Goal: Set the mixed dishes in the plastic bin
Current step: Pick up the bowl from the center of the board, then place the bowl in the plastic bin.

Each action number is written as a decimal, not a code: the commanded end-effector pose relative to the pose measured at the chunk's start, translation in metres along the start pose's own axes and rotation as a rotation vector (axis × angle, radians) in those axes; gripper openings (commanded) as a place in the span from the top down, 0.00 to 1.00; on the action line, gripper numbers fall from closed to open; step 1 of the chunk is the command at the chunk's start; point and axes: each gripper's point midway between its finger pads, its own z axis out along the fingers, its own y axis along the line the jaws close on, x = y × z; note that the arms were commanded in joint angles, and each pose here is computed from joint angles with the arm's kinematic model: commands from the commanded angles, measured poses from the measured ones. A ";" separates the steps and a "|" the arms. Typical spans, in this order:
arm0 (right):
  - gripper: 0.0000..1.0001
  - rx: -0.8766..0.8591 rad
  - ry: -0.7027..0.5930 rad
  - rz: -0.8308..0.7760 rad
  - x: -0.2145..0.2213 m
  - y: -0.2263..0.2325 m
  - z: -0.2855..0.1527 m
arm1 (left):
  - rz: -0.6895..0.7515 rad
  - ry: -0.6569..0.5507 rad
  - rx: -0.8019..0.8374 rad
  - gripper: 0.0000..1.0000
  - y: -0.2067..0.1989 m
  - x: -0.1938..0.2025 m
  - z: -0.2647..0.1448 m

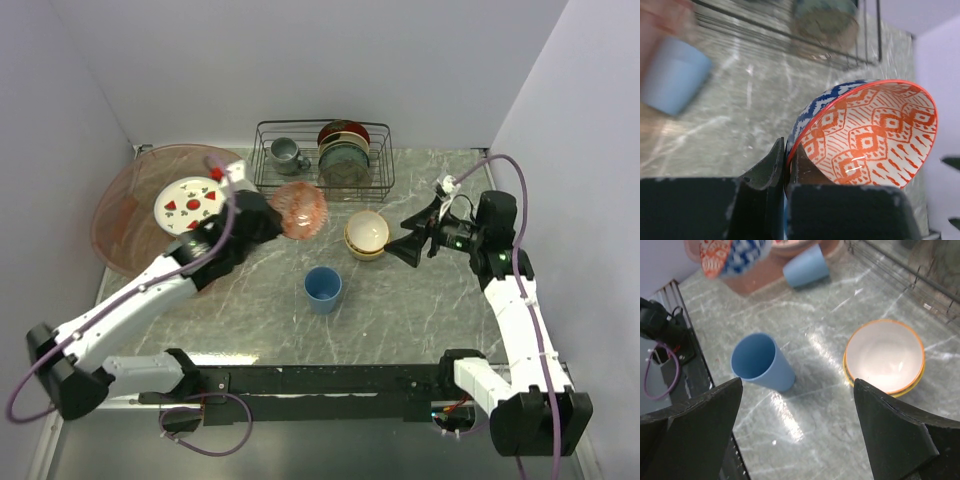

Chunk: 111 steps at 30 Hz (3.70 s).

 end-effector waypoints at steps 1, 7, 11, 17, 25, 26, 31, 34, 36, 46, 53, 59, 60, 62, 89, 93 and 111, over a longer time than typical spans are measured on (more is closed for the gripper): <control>0.00 -0.018 -0.078 -0.064 -0.006 0.001 -0.005 | -0.108 -0.107 0.063 0.99 0.012 -0.054 -0.018; 0.00 0.025 -0.052 -0.044 0.001 -0.010 -0.004 | -0.182 -0.185 -0.139 0.99 0.096 -0.106 -0.017; 0.00 0.068 -0.044 -0.045 0.003 -0.018 -0.004 | -0.293 -0.242 -0.258 0.99 0.146 -0.123 -0.019; 0.00 0.099 -0.034 -0.051 0.005 -0.025 -0.004 | -0.466 -0.237 -0.399 0.99 0.207 -0.125 -0.013; 0.00 0.119 -0.020 -0.038 0.009 -0.031 -0.003 | -0.635 -0.277 -0.654 0.98 0.287 -0.118 -0.020; 0.00 0.125 -0.020 -0.041 0.009 -0.032 -0.003 | -0.657 -0.257 -0.688 0.98 0.294 -0.112 -0.022; 0.00 0.131 -0.019 -0.044 0.009 -0.034 -0.003 | -0.732 -0.170 -0.813 0.96 0.326 -0.089 -0.014; 0.00 0.131 -0.015 -0.036 0.011 -0.035 -0.002 | -0.742 -0.156 -0.901 0.95 0.342 -0.084 -0.014; 0.00 0.131 -0.011 -0.030 0.012 -0.036 -0.002 | -0.736 -0.143 -0.949 0.93 0.353 -0.079 -0.013; 0.00 0.140 0.005 -0.016 0.017 -0.042 0.000 | -0.770 -0.050 -1.060 0.91 0.390 -0.056 -0.001; 0.00 0.145 0.011 -0.013 0.018 -0.045 0.000 | -0.788 -0.032 -1.114 0.89 0.411 -0.049 0.003; 0.00 0.149 0.013 -0.011 0.018 -0.046 0.000 | -0.803 -0.028 -1.146 0.88 0.424 -0.046 0.004; 0.00 0.149 0.013 -0.011 0.018 -0.046 0.000 | -0.805 -0.030 -1.149 0.87 0.425 -0.047 0.004; 0.00 0.151 0.015 -0.006 0.019 -0.048 0.000 | -0.807 -0.026 -1.157 0.82 0.428 -0.046 0.005; 0.00 0.161 0.011 -0.002 0.018 -0.052 -0.003 | -0.803 -0.013 -1.013 0.01 0.396 -0.085 -0.008; 0.00 0.165 0.010 -0.004 0.018 -0.052 -0.004 | -0.785 -0.030 -0.960 0.01 0.381 -0.101 -0.013; 0.00 0.235 -0.011 -0.033 0.013 -0.060 -0.012 | -0.461 -0.063 -0.150 0.01 0.243 -0.107 -0.029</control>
